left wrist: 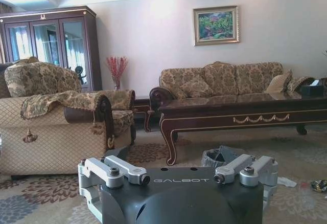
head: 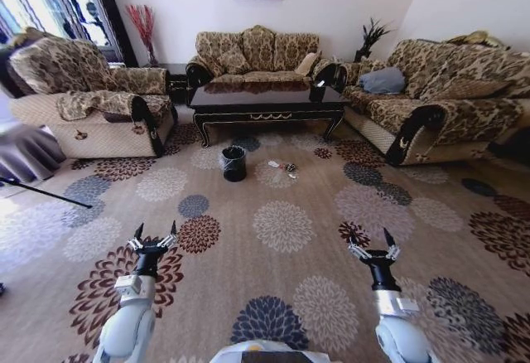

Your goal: Move to the front of the table and pick up the trash from the floor, then place it into the trash bin.

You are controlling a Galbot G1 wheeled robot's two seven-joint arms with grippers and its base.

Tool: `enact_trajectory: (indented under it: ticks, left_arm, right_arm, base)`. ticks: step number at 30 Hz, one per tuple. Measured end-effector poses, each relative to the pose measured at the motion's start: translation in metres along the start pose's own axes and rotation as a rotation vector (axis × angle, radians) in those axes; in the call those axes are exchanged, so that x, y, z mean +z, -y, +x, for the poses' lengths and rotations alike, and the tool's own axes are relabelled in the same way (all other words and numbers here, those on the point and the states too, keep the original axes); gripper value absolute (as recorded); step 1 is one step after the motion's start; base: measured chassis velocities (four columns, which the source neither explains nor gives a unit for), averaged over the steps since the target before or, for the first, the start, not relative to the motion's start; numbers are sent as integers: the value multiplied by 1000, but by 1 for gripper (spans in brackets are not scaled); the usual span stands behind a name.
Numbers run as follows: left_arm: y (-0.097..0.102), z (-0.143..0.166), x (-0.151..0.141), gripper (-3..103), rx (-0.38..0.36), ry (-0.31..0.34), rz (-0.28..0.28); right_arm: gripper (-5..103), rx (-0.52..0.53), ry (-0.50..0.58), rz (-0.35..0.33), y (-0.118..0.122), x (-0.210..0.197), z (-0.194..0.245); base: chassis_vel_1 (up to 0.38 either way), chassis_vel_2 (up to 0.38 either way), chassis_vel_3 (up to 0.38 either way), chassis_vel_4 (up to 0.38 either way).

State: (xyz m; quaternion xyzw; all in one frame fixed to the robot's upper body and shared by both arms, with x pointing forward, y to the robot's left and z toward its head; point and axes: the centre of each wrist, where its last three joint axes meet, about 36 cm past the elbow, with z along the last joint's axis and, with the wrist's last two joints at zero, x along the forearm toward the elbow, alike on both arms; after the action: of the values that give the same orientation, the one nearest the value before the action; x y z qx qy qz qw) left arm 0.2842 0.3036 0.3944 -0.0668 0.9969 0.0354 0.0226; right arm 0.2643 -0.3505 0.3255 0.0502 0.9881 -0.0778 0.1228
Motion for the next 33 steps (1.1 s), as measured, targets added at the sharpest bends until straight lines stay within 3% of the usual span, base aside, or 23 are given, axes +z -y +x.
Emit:
enact_trajectory:
  ticks: [33]
  left_arm:
    - [1, -2, 3, 100, 5, 0, 0]
  right_arm:
    - [100, 10, -1, -4, -1, 2, 0]
  base:
    - [0, 0, 0, 0]
